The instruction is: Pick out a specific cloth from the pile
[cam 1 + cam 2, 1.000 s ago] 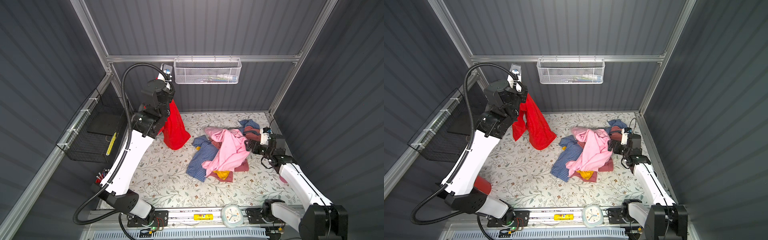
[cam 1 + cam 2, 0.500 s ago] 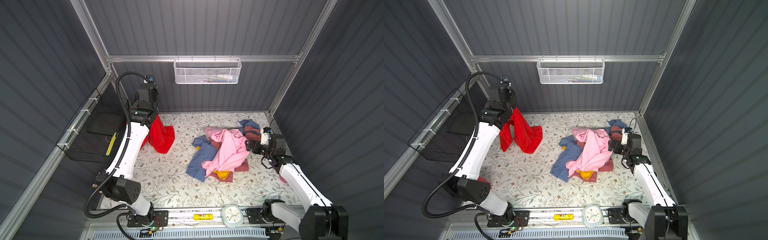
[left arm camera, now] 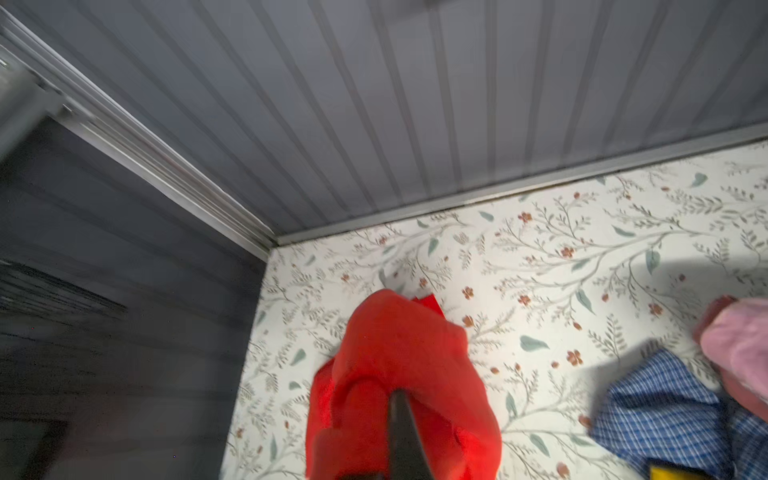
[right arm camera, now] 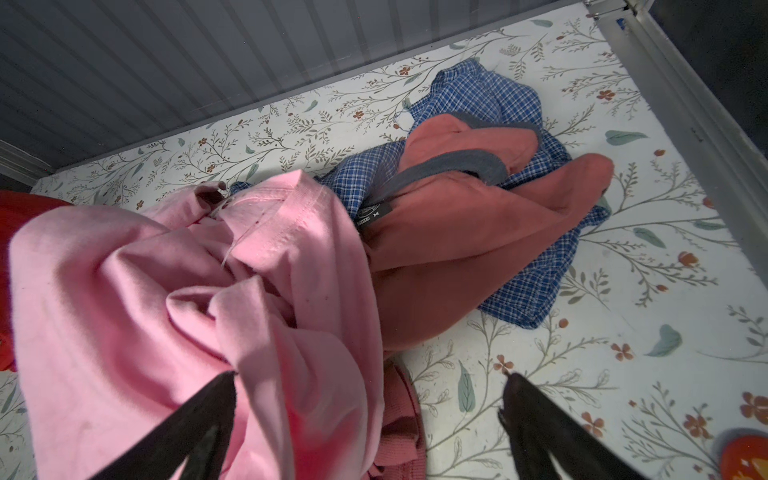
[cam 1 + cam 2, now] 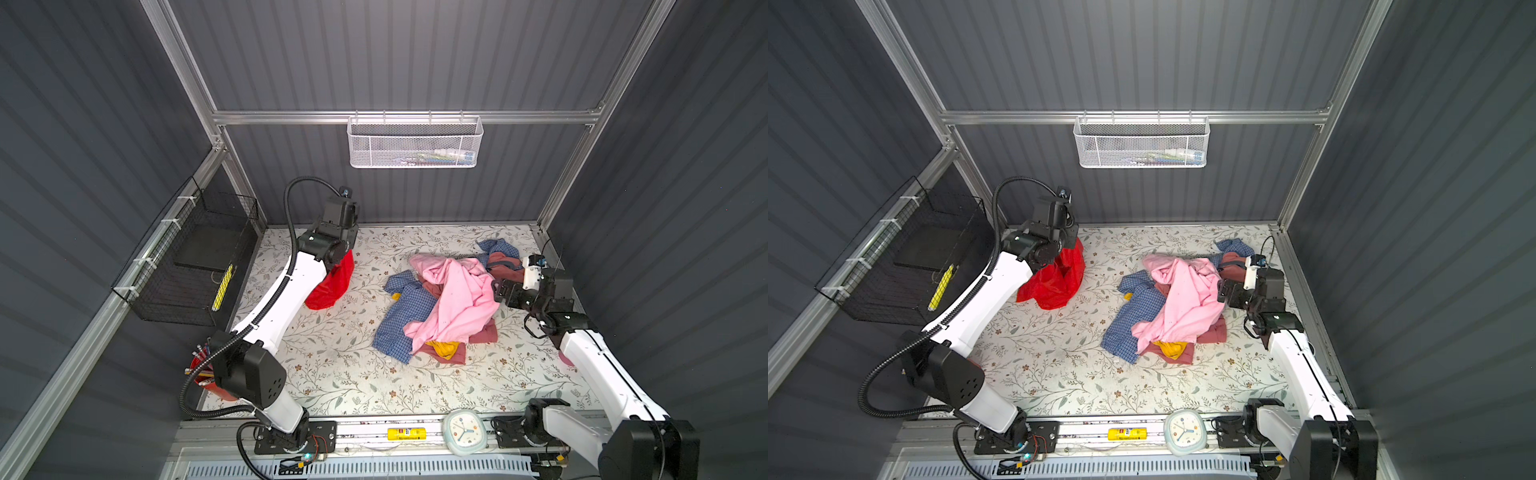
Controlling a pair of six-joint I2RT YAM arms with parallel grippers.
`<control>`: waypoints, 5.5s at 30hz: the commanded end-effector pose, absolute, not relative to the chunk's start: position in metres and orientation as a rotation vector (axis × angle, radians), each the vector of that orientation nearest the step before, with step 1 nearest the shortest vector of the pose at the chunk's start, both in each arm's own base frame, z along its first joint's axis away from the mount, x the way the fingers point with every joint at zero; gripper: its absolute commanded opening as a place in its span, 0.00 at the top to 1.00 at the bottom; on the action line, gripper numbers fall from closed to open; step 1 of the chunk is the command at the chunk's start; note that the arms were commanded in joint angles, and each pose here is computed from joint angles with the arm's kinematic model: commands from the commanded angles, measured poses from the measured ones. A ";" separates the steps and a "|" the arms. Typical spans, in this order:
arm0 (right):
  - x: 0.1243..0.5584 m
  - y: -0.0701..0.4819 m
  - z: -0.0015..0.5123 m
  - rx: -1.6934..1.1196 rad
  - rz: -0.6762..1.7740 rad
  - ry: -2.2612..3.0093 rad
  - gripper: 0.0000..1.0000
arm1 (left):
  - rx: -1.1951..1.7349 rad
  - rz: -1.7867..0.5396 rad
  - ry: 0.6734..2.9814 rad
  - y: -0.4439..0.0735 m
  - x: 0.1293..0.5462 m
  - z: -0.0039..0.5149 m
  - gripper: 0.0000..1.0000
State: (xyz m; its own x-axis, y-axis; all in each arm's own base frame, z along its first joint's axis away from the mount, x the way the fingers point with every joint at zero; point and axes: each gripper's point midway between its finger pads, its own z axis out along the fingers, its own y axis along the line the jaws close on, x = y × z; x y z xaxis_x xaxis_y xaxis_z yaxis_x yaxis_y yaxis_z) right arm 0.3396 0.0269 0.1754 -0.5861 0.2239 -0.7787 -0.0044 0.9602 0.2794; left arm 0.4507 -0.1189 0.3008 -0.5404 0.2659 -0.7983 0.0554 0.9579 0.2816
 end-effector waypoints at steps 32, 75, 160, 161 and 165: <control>0.330 0.031 0.168 0.135 0.330 2.206 0.01 | -0.476 0.162 2.671 -0.005 0.438 0.073 0.64; 0.330 0.024 0.169 0.087 0.247 2.258 0.01 | 0.163 0.287 2.920 -0.106 0.433 0.061 0.00; 0.332 0.010 0.206 0.078 0.102 2.209 0.01 | 0.530 0.360 2.439 -0.073 0.528 0.100 0.11; 0.332 0.009 0.208 0.077 0.100 2.204 0.01 | 0.506 0.358 2.428 -0.071 0.528 0.106 0.08; 0.328 0.009 0.214 0.066 0.100 2.175 0.01 | 0.452 0.341 2.388 -0.069 0.520 0.121 0.01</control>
State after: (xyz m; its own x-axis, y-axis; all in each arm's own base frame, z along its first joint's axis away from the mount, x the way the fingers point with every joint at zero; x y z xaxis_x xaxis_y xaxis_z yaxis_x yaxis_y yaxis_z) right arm 0.3287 0.0108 0.2002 -0.6075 0.1029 -0.7876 0.0178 0.9931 0.1160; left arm 0.5193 -0.0705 0.0985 -0.7362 0.4564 -0.4997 0.2812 0.8779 0.3876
